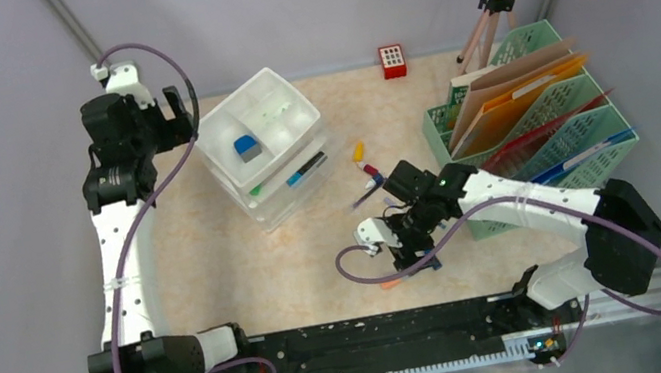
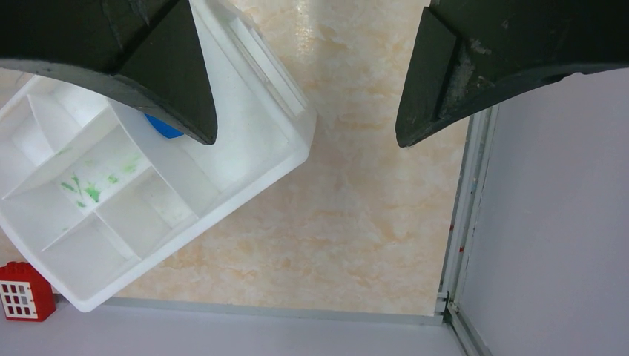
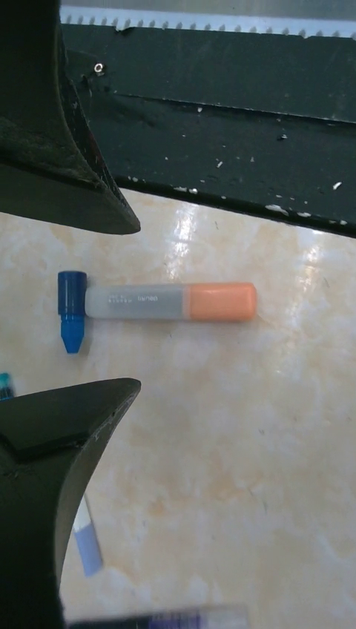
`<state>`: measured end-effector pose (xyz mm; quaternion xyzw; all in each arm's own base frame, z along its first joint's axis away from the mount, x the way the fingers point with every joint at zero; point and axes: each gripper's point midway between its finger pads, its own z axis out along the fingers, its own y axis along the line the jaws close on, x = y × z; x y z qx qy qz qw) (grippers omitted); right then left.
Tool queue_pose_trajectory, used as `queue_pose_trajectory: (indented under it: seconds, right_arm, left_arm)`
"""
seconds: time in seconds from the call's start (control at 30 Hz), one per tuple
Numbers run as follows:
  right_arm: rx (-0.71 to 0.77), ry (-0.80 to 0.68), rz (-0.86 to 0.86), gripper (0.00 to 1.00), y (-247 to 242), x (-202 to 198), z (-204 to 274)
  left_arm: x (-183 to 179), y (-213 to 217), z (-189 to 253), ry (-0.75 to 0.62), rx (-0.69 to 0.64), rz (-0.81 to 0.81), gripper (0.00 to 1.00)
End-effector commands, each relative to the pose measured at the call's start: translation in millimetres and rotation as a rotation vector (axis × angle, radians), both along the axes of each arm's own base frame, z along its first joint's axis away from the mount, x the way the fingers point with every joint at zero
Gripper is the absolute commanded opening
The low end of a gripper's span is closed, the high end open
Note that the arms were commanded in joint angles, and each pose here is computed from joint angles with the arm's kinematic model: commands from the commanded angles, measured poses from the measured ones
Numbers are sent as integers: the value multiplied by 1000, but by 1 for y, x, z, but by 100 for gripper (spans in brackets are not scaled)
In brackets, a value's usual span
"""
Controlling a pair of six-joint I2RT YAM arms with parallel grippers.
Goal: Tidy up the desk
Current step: Pick up the stationery from the center of the board.
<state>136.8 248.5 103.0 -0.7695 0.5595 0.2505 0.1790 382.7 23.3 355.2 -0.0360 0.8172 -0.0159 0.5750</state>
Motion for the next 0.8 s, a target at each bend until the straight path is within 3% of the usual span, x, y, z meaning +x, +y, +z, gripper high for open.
queue_pose_trajectory:
  seconds: [0.0, 0.43, 0.77]
  right_arm:
    - [62, -6, -9, 71, 8, -4, -7]
    - [-54, 2, -91, 68, 0, -3, -70]
    - [-124, -56, -119, 52, -5, -7, -95]
  left_arm:
    - [-1, 1, 17, -65, 3, 5, 95]
    - [2, 2, 16, -69, 8, 8, 95]
    - [0, 1, 23, -86, 13, 1, 96]
